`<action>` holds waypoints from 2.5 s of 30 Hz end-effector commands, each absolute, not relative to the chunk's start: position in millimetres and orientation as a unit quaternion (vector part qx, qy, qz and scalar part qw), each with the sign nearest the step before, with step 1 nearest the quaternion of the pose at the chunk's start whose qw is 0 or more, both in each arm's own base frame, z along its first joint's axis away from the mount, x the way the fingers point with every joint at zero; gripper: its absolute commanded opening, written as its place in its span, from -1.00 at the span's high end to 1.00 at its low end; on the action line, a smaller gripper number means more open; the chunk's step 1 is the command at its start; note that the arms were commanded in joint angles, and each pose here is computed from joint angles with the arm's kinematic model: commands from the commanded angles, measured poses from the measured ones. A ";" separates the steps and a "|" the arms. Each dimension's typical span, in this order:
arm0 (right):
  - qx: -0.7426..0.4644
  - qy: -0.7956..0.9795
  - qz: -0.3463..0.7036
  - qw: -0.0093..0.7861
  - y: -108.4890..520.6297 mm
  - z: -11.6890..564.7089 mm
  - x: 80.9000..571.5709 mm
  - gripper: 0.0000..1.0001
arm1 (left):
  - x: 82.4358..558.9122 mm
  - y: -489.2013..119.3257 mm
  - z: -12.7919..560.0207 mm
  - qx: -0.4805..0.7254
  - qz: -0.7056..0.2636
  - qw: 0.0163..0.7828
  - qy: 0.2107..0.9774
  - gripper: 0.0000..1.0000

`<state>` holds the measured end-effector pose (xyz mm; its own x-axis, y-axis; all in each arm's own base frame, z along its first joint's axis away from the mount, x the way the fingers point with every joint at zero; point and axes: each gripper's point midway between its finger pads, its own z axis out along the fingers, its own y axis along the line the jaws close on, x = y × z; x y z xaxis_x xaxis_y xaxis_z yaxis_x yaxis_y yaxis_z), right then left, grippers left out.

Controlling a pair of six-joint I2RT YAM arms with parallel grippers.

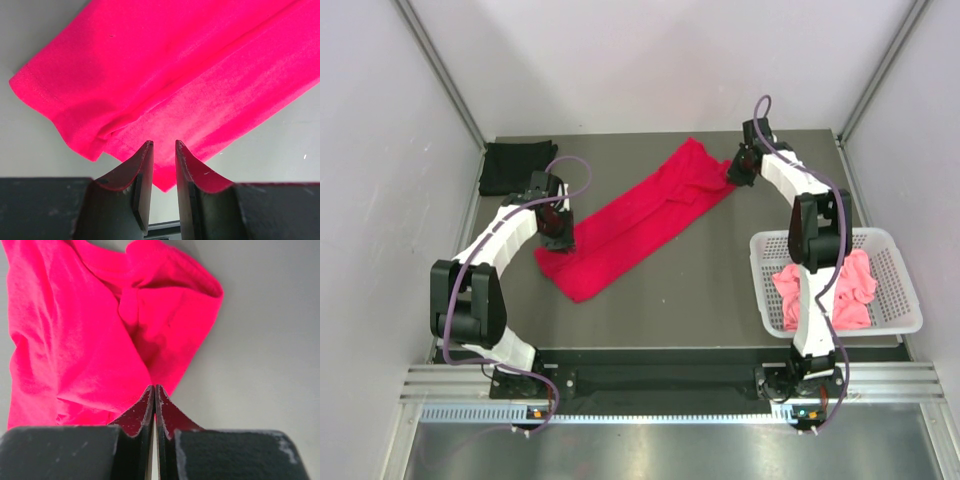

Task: Fold and stack the t-shirts
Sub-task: Fold the tshirt

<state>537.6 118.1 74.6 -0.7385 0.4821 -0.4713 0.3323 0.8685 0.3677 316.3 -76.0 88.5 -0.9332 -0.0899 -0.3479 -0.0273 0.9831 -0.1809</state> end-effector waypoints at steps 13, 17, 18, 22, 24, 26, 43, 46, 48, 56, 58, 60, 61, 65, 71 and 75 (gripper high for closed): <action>0.220 0.921 0.100 0.306 100.2 98.3 528.7 0.98 | 321.5 -79.3 100.6 -0.017 -0.098 0.208 0.973 0.41; 0.221 0.921 0.097 0.307 99.0 93.8 528.2 0.96 | 320.6 -79.4 100.1 -0.017 -0.098 0.207 0.973 0.41; 0.218 0.920 0.098 0.309 99.4 93.3 530.0 0.95 | 321.0 -79.2 99.7 -0.017 -0.098 0.207 0.973 0.41; 0.192 0.924 0.094 0.316 99.9 84.2 540.1 0.70 | 321.3 -80.4 100.3 -0.017 -0.101 0.207 0.973 0.41; 0.178 0.926 0.093 0.320 102.0 95.3 544.7 0.60 | 320.2 -80.0 100.5 -0.018 -0.100 0.206 0.973 0.41; 0.151 0.927 0.086 0.332 103.7 105.6 547.2 0.50 | 319.6 -79.3 100.7 -0.017 -0.098 0.206 0.973 0.41; -0.128 0.933 0.126 0.313 252.4 95.4 502.1 0.14 | 319.4 -82.4 102.5 -0.017 -0.108 0.211 0.971 0.41; -0.133 0.936 0.112 0.307 251.6 87.6 502.9 0.11 | 319.5 -82.4 103.4 -0.017 -0.108 0.213 0.971 0.41; -0.131 0.937 0.101 0.308 247.5 86.4 503.8 0.09 | 320.0 -82.2 104.2 -0.017 -0.108 0.214 0.971 0.41; -0.139 0.943 0.064 0.294 234.5 72.2 500.1 -0.01 | 319.6 -83.6 102.6 -0.017 -0.111 0.210 0.971 0.41; -0.138 0.944 0.064 0.293 233.1 68.6 500.1 -0.01 | 319.5 -84.1 102.6 -0.017 -0.112 0.209 0.971 0.41; -0.141 0.943 0.067 0.293 234.2 67.7 500.2 0.00 | 319.0 -84.3 102.3 -0.017 -0.113 0.209 0.971 0.41; -0.140 0.944 0.066 0.290 234.2 63.5 500.6 0.02 | 318.7 -84.2 102.6 -0.017 -0.113 0.209 0.971 0.41; -0.139 0.948 0.061 0.282 231.6 55.3 498.7 0.08 | 318.9 -83.4 102.9 -0.016 -0.111 0.210 0.971 0.41; -0.131 0.947 0.065 0.286 229.1 52.5 504.3 0.28 | 319.3 -83.2 102.9 -0.017 -0.110 0.210 0.971 0.41; -0.129 0.946 0.068 0.289 230.5 52.7 510.9 0.37 | 319.1 -84.2 102.5 -0.016 -0.113 0.208 0.971 0.41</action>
